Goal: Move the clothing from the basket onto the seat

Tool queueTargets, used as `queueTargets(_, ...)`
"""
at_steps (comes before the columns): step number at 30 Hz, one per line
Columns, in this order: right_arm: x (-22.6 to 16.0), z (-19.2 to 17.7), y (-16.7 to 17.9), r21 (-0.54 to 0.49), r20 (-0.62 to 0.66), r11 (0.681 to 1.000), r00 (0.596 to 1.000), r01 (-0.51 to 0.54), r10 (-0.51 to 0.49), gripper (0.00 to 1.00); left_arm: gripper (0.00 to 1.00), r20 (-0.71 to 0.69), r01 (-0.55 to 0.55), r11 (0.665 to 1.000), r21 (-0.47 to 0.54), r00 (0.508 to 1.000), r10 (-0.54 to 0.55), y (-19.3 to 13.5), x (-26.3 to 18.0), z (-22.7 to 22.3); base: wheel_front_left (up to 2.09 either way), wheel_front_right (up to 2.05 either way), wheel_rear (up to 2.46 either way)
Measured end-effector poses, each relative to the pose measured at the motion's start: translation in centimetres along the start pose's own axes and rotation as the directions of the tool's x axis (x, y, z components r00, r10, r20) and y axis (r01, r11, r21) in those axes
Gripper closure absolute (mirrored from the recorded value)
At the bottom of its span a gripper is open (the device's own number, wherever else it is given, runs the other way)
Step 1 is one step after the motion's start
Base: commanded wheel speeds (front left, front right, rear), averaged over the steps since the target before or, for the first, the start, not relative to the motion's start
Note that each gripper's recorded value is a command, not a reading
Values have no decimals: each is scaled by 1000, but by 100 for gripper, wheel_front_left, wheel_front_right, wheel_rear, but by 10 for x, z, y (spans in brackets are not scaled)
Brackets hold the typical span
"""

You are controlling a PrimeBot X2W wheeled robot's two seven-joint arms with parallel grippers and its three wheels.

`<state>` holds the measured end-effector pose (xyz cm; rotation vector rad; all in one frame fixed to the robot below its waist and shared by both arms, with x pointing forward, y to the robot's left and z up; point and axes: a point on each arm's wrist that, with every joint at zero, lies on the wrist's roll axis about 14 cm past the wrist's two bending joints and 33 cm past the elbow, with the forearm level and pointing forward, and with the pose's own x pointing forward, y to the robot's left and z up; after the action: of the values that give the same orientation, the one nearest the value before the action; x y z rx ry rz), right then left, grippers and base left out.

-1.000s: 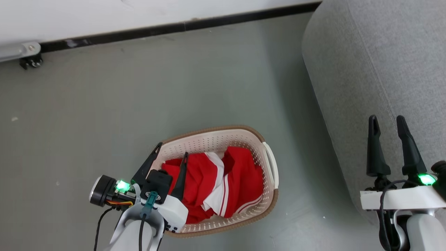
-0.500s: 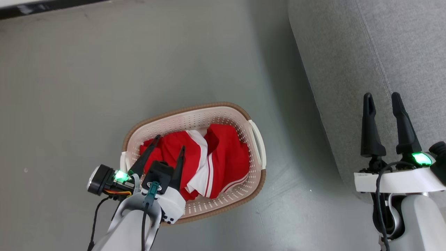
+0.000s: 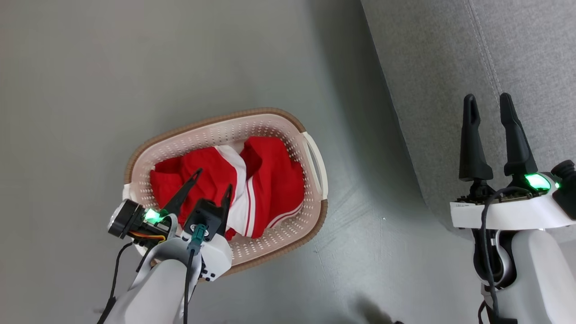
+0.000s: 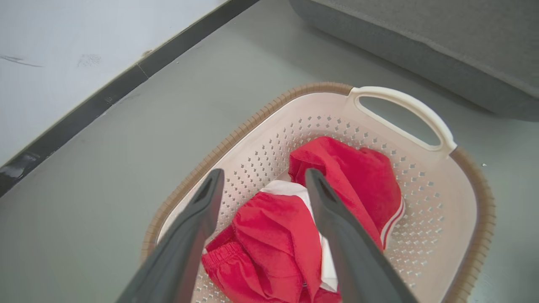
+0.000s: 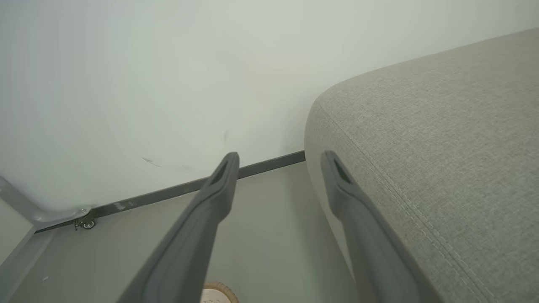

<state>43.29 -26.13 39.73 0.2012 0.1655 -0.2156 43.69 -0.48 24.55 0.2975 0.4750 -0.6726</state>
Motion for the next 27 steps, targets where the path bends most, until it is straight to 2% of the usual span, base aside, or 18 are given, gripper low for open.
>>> queueTargets(9,7,-12,-7,3,-29,1000,999,19,-19,0,0,-61,91,996,26,994,-89,-19,16,-27,0,0,0)
queueTargets(16,15,-14,-13,3,-28,999,999,35,-35,0,0,-122,127,992,29,985,-122,-27,25,-50,0,0,0)
queueTargets(27,22,-13,-23,0,-24,998,998,57,-57,0,0,-164,194,977,93,970,-177,-38,44,-71,0,0,0)
